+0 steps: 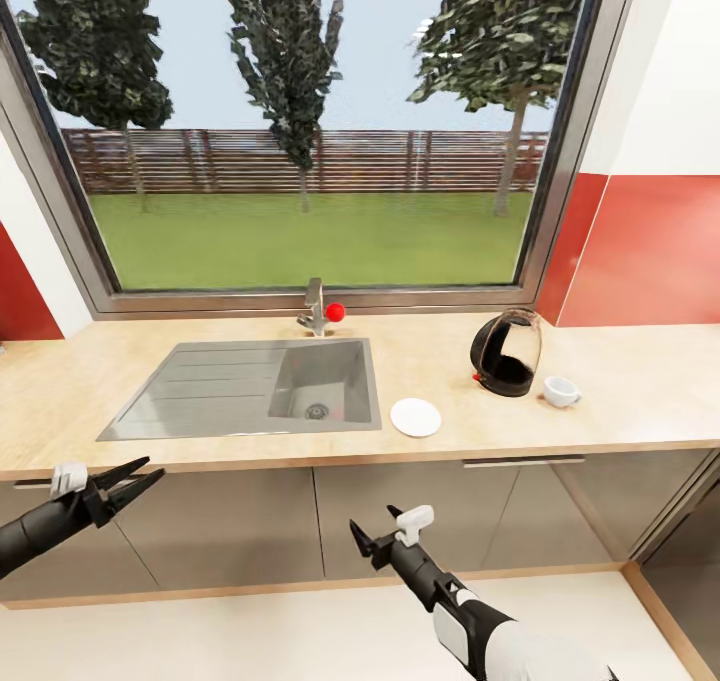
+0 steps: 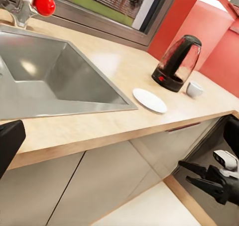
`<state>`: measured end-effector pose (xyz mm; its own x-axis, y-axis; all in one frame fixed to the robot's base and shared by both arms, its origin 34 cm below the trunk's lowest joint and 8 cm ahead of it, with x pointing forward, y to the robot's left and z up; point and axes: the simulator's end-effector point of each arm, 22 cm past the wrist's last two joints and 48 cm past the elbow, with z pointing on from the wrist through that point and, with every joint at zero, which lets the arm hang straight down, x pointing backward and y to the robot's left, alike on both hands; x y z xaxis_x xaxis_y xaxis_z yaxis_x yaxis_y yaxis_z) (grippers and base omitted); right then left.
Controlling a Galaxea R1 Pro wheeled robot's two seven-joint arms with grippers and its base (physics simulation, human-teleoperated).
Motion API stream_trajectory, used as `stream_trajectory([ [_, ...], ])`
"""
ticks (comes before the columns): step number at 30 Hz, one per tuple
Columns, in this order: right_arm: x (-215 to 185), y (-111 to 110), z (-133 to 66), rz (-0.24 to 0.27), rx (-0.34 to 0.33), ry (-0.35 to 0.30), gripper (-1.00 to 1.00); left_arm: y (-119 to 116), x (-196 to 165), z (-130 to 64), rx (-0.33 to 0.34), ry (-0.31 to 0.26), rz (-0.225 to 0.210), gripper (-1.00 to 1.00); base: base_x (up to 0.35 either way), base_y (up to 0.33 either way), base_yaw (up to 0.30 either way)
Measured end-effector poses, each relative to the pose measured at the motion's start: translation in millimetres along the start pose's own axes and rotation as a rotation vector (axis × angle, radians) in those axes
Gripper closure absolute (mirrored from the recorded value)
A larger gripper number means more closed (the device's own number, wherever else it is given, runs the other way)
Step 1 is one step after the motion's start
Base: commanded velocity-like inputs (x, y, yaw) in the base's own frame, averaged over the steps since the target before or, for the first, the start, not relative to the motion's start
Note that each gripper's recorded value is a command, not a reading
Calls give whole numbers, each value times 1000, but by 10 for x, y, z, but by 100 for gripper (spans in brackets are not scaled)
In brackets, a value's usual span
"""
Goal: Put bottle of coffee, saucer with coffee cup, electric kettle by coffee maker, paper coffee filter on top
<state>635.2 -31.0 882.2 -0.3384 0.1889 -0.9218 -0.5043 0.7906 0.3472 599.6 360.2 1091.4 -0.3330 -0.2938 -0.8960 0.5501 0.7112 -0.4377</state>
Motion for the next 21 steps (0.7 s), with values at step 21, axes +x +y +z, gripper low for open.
stream_trajectory([
  [21,-998,120,435,-1,-135,-137,-100,88,45,10,-38,5,-5,-100,0,0,0],
])
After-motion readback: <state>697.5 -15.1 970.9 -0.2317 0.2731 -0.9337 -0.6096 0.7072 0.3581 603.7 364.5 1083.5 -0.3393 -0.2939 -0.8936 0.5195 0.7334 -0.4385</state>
